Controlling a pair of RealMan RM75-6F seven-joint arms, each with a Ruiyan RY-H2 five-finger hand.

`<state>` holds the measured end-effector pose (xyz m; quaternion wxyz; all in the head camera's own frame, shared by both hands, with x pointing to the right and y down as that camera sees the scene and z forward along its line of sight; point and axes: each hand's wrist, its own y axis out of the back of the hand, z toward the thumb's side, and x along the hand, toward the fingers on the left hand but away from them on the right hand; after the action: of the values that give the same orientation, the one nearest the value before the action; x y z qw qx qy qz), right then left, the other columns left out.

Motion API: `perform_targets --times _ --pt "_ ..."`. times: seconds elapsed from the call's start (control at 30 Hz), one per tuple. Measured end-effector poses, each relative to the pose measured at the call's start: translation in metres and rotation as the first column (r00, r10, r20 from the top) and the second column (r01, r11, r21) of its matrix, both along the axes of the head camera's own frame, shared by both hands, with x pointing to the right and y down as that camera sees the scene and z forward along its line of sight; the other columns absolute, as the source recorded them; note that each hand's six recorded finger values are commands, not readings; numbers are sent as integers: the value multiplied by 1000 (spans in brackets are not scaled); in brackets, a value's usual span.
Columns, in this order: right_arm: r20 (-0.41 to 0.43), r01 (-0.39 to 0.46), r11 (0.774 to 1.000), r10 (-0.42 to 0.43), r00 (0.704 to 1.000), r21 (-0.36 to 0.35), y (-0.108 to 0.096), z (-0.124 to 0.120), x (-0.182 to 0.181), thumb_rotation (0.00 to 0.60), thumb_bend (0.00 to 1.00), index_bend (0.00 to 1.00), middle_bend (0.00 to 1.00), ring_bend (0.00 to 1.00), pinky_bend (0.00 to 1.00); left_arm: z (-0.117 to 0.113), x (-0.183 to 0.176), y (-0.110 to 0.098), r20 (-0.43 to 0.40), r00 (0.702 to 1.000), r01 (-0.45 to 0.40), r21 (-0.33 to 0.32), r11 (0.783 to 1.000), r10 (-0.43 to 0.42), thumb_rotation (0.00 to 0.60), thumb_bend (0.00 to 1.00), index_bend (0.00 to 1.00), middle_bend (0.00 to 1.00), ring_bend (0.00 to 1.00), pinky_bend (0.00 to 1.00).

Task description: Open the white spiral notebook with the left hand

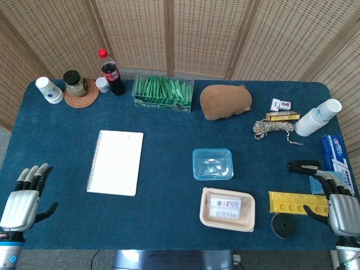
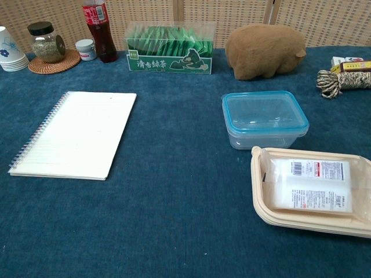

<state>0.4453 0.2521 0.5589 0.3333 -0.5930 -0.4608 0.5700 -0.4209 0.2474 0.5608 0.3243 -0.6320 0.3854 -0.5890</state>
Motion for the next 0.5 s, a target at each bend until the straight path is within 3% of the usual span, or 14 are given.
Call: perform_targets --times 0.5 --pt "9 2 1000 -2 1000 5 -1 1 -1 600 185 217 206 158 259 4 10 -6 -14 999 -39 -9 999 39 600 243 0 0 0 0"
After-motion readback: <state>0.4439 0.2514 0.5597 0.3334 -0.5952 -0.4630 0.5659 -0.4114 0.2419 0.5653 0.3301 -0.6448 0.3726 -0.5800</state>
